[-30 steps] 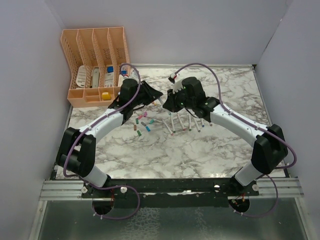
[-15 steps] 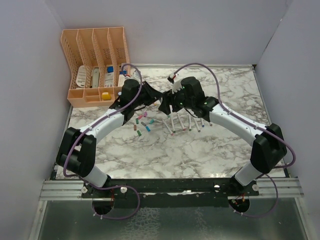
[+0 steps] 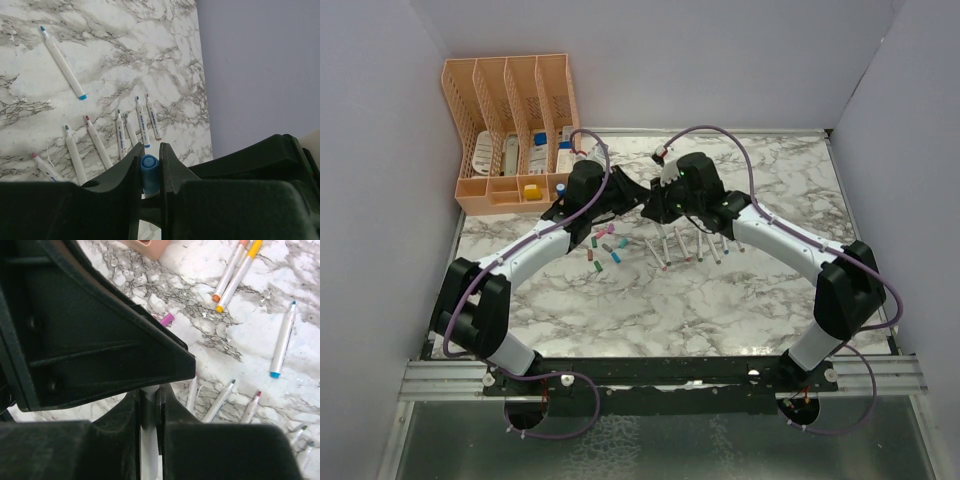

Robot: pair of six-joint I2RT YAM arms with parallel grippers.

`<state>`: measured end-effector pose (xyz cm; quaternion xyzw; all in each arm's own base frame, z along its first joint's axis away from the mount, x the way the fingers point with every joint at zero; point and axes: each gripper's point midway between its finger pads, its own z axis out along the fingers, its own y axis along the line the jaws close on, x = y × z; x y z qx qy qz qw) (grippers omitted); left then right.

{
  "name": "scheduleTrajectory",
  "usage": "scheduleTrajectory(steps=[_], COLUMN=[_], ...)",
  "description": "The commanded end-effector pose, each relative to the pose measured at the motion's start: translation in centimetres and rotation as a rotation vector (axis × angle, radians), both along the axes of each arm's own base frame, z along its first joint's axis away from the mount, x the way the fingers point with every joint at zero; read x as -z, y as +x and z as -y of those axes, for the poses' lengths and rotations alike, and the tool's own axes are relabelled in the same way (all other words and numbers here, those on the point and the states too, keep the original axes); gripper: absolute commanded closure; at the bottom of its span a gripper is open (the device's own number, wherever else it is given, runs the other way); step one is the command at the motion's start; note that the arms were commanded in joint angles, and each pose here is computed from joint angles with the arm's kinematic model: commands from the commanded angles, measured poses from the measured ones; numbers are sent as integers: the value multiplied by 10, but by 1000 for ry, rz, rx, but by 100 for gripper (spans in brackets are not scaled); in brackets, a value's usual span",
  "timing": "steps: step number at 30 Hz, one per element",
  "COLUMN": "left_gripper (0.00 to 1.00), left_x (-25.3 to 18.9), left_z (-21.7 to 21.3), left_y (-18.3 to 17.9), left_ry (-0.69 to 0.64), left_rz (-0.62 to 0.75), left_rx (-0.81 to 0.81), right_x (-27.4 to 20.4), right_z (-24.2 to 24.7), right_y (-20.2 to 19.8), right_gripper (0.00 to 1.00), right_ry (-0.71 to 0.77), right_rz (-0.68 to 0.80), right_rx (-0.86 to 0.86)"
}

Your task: Open the pen caps

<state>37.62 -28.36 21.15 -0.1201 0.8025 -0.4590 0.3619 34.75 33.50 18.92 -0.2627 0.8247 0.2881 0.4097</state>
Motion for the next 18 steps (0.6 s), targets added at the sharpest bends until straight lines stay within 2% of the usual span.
scheduleTrajectory(steps=[1, 6, 14, 18], left_gripper=[100, 100, 100, 100], left_x=[-14, -15, -33, -42], left_z=[-3, -20, -63, -70], left_y=[-3, 15, 86, 111], left_ry=[4, 73, 119, 119], left_rz=[45, 58, 106, 120], left_rx=[-2, -84, -268, -294], right_x=[-12, -11, 14, 21], right_z=[-7, 1, 29, 46], right_y=[3, -6, -49, -58], right_gripper=[99, 99, 99, 99], right_ry=[19, 15, -7, -30], right_rz=[18, 6, -75, -73], right_rx=[-10, -4, -5, 33])
